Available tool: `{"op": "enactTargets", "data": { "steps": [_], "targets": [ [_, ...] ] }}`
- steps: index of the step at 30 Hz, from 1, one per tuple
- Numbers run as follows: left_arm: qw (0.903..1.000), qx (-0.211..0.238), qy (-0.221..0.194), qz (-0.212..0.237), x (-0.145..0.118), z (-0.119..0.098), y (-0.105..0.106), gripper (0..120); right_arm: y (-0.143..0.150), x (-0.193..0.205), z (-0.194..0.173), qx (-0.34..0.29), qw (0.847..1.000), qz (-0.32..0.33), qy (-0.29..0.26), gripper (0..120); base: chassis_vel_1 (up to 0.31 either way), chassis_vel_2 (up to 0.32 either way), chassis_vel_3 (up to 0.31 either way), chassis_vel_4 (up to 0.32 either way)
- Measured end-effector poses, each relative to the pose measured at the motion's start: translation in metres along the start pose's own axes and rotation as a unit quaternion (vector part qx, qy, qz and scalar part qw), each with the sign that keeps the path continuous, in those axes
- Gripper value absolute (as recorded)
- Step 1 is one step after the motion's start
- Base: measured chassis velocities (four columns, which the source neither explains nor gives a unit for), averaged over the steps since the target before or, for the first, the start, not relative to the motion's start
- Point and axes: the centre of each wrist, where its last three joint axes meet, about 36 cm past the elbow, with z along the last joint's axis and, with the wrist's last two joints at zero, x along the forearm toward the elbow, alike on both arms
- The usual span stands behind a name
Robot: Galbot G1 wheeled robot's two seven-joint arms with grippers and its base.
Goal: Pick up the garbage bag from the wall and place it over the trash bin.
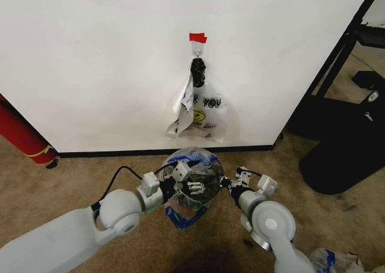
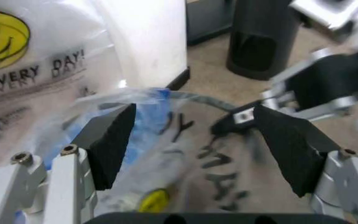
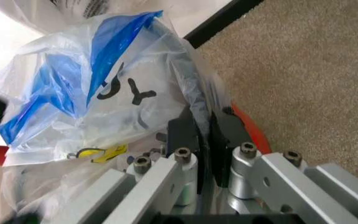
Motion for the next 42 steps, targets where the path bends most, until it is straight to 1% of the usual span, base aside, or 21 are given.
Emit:
{"op": "enactTargets", "data": {
  "steps": [2,5,8,10,13,15,16,17,21,23,24,26,28,29,30,33,39,40,42],
  "targets": [
    [0.9999,-0.01,0.003,-0.005,-0.007,0.004,0.004,78,-0.001,0.0,0.0,0.001,1.0,0.003,0.0,1,0.0,0.0,0.0,0.0],
    [0.9999,-0.01,0.003,-0.005,-0.011,0.008,0.005,78,-0.001,-0.001,-0.001,0.004,1.0,0.01,-0.002,1,0.0,0.0,0.0,0.0],
    [0.9999,-0.007,-0.009,-0.006,-0.018,0.013,0.006,76,-0.002,-0.003,-0.002,0.006,1.0,0.013,-0.003,1,0.0,0.0,0.0,0.0],
    [0.9999,-0.007,-0.009,-0.007,-0.02,0.014,0.007,76,-0.001,-0.003,-0.002,0.006,1.0,0.013,-0.003,1,0.0,0.0,0.0,0.0],
    [0.9999,-0.007,-0.006,-0.013,-0.023,0.017,0.01,72,-0.001,-0.003,-0.002,0.008,1.0,0.012,-0.003,1,0.0,0.0,0.0,0.0],
    [0.9998,-0.001,-0.003,-0.02,-0.026,0.023,0.012,63,0.0,-0.003,-0.003,0.009,1.0,0.011,-0.004,1,0.0,0.0,0.0,0.0],
    [0.9998,-0.001,-0.003,-0.02,-0.026,0.023,0.012,63,0.0,-0.003,-0.003,0.009,1.0,0.011,-0.004,1,0.0,0.0,0.0,0.0],
    [0.9998,0.001,-0.002,-0.022,-0.027,0.025,0.012,60,0.0,-0.002,-0.003,0.009,1.0,0.01,-0.005,1,0.0,0.0,0.0,0.0],
    [0.9992,0.007,0.008,-0.039,-0.033,0.038,0.014,41,0.002,-0.001,-0.005,0.014,1.0,0.007,-0.005,1,0.0,0.0,0.0,0.0],
    [0.9989,0.01,0.008,-0.045,-0.034,0.039,0.014,34,0.002,-0.001,-0.005,0.013,1.0,0.006,-0.005,1,0.0,0.0,0.0,0.0],
    [0.9989,0.01,0.008,-0.045,-0.034,0.039,0.014,34,0.002,-0.001,-0.005,0.013,1.0,0.006,-0.005,1,0.0,0.0,0.0,0.0],
    [0.9986,0.011,0.008,-0.051,-0.035,0.04,0.014,27,0.002,-0.001,-0.004,0.012,1.0,0.006,-0.005,1,0.0,0.0,0.0,0.0],
    [0.998,0.007,0.005,-0.063,-0.035,0.041,0.016,15,0.002,0.0,-0.002,0.011,1.0,0.006,-0.001,1,0.0,0.0,0.0,0.0],
    [0.9979,0.007,0.005,-0.064,-0.033,0.041,0.016,12,0.002,0.0,-0.001,0.011,1.0,0.006,0.0,1,0.0,0.0,0.0,0.0],
    [0.9979,0.007,0.005,-0.064,-0.033,0.041,0.016,12,0.002,0.0,-0.001,0.011,1.0,0.006,0.0,1,0.0,0.0,0.0,0.0],
    [0.9981,0.007,0.004,-0.062,-0.028,0.039,0.015,1,0.001,0.0,-0.002,0.01,1.0,0.006,0.0,1,0.0,0.0,0.0,0.0],
    [0.998,0.014,-0.01,-0.062,-0.023,0.027,0.012,0,0.001,0.0,-0.002,0.013,1.0,0.007,0.002,1,0.0,0.0,0.0,0.0],
    [0.9978,0.015,-0.015,-0.063,-0.021,0.022,0.013,0,0.0,0.0,-0.001,0.016,1.0,0.007,0.004,1,0.0,0.0,0.0,0.0],
    [0.9973,0.01,-0.027,-0.067,-0.018,0.007,0.021,0,-0.002,0.001,0.005,0.037,0.999,0.002,0.008,1,0.0,0.0,0.0,0.0]
  ]
}}
